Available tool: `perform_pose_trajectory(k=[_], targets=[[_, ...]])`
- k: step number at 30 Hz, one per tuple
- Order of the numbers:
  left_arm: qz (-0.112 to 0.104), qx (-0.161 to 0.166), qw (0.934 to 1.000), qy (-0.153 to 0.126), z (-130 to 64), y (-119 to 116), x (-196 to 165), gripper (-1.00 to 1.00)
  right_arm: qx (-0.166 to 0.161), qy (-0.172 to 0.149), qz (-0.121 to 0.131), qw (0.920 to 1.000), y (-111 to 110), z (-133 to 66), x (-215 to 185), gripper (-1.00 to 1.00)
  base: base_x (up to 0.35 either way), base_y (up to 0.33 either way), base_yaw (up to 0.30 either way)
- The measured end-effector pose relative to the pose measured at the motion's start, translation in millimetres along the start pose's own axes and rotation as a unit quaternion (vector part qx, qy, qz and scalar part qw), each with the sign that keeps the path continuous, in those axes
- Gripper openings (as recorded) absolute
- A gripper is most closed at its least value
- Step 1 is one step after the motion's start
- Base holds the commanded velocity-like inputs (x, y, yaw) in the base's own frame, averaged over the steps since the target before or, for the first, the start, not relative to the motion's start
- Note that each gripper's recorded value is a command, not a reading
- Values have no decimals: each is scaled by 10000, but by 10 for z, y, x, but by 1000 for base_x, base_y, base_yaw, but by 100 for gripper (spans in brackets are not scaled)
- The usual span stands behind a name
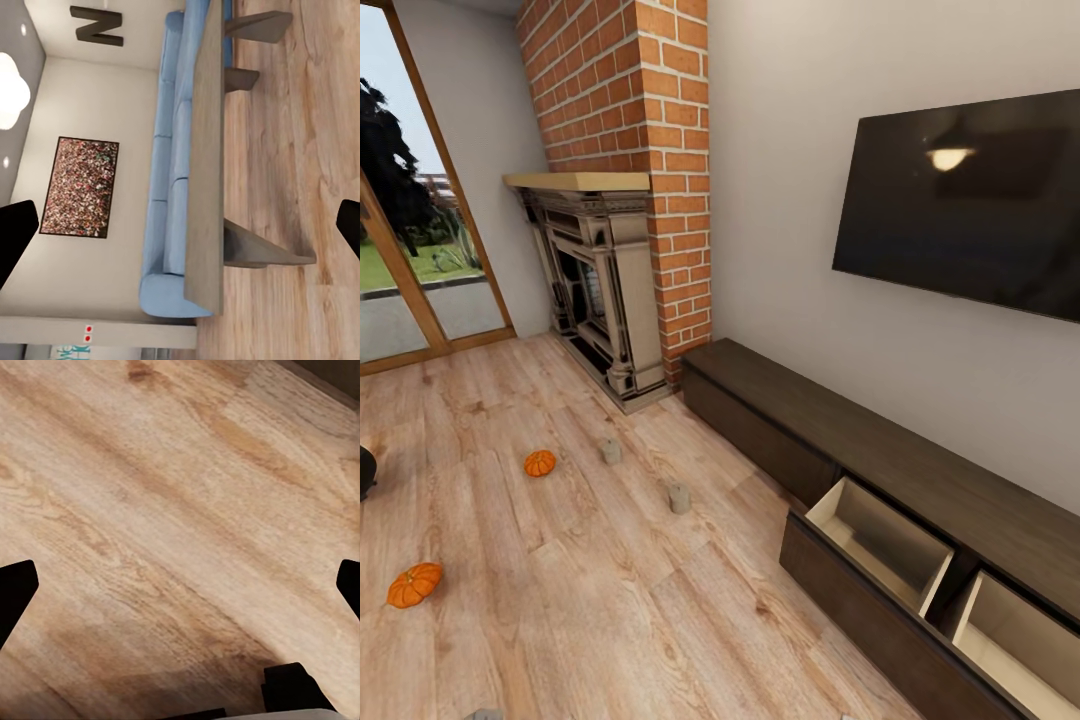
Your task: Place each of the two pumpkins and all three candles from the living room inside a cabinet in the living room (use any cabinet), then make sure every cabinet is closed, and position the cauldron so it is next to a table in the living room.
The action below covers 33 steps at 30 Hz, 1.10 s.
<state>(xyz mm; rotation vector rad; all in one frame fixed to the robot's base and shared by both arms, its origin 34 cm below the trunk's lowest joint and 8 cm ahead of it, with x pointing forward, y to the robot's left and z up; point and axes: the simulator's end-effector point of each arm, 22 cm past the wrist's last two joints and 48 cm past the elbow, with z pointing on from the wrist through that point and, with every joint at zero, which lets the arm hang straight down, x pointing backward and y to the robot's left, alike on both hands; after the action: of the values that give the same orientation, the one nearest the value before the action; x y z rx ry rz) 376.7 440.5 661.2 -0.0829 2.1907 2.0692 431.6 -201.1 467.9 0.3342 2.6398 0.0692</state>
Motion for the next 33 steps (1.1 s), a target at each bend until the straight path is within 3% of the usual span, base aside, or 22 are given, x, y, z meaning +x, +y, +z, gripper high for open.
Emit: perform_pose_trajectory(k=[6,10,16,19,22,23,30,33], targets=[[2,94,10000,1,0,-42,1,100,-3,-3,-1,10000,-2,0,-1,100,0,0,0],[10,340,9994,3,1,-150,2,100,-6,-6,-2,10000,-3,1,-3,100,0,0,0],[23,1264,9920,14,-61,-554,8,100,-4,-2,-6,10000,-12,1,-2,100,0,0,0],[23,1932,9812,28,-145,-837,16,100,-3,-3,-7,10000,-15,2,-3,100,0,0,0],[23,2361,9717,38,-184,-1013,26,100,-2,-3,-7,10000,-16,2,-2,100,0,0,0],[20,2837,9589,45,-201,-1200,37,100,-1,-1,-8,10000,-17,2,-1,100,0,0,0],[15,3548,9349,65,-220,-1455,59,100,-1,-9,-34,10000,-19,0,2,100,0,0,0],[10,3889,9212,68,-248,-1567,66,100,-1,-12,-48,10000,-19,-1,2,100,0,0,0]])
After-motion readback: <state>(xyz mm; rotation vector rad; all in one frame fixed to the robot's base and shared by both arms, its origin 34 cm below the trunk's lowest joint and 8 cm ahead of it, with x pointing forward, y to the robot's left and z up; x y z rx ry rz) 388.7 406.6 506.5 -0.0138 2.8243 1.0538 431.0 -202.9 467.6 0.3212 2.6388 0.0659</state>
